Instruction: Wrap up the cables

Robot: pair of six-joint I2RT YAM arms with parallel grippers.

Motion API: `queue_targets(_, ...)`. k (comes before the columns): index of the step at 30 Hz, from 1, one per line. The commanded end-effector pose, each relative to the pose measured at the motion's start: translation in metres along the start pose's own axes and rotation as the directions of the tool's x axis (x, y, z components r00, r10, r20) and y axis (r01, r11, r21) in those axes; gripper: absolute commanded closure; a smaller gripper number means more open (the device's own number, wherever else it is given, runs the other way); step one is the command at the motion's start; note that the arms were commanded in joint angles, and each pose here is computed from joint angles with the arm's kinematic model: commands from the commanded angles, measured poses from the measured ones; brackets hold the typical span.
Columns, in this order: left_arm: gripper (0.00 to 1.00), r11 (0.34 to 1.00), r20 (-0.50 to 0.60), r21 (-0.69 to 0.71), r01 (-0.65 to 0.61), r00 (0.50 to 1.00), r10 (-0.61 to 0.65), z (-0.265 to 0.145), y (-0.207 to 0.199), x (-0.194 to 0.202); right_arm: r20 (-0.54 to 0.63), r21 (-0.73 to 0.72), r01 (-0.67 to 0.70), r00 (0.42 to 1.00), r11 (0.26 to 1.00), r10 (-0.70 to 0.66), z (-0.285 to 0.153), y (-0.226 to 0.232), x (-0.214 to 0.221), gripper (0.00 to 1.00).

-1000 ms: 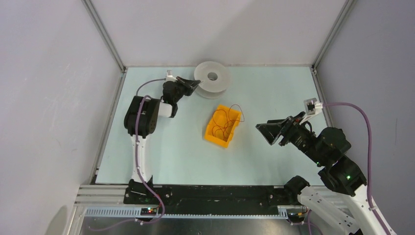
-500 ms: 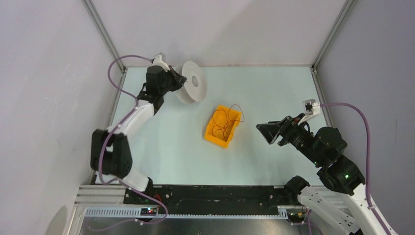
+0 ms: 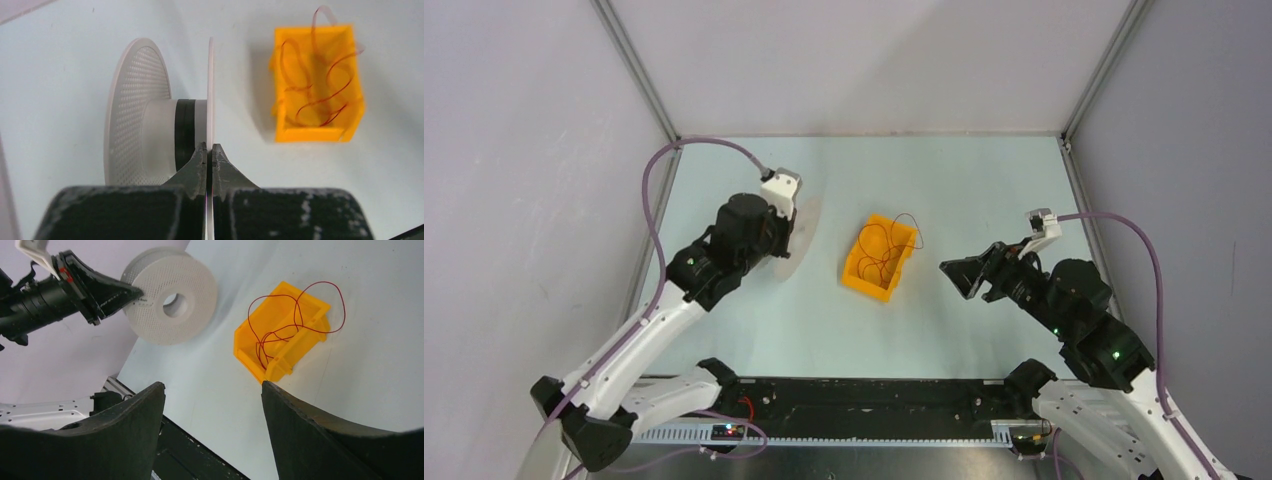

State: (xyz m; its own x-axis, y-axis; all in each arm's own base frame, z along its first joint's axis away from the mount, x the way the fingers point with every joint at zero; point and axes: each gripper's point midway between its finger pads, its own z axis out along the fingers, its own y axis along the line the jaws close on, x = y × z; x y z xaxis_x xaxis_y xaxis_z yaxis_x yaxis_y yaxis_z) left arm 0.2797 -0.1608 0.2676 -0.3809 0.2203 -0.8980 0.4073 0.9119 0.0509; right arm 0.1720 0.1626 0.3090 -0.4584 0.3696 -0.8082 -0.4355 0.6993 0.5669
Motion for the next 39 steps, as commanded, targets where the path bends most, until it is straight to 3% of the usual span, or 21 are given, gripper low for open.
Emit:
queue_targets(1,1.00,0.990,-0.084,-0.045,-0.132,0.988,0.128,-0.011,0.016,0.037,0.013,0.001,0.020,1.000,1.000,-0.020,0.006,-0.001,-0.003,0.25)
queue_targets(12,1.00,0.995,-0.075,0.010,-0.095,0.993,0.095,-0.016,0.008,0.074,-0.014,0.134,0.129,0.992,0.983,-0.128,0.045,-0.037,0.009,0.35)
queue_targets(15,0.93,0.994,-0.071,0.078,-0.071,0.995,0.077,-0.015,-0.006,0.073,-0.026,0.128,0.167,0.986,0.978,-0.165,0.061,-0.039,0.012,0.38)
queue_targets(25,0.74,0.999,-0.033,0.043,-0.031,0.999,0.033,-0.021,0.000,0.063,-0.158,0.139,0.269,0.956,0.953,-0.247,0.131,-0.049,0.058,0.51)
queue_targets(31,0.71,0.999,-0.035,0.046,-0.028,0.999,0.030,-0.021,-0.001,0.064,-0.184,0.162,0.304,0.944,0.939,-0.274,0.159,-0.049,0.085,0.58)
queue_targets(39,0.71,0.999,-0.034,0.017,-0.029,0.999,0.029,-0.022,0.005,0.065,-0.215,0.193,0.326,0.934,0.925,-0.284,0.184,-0.062,0.108,0.58)
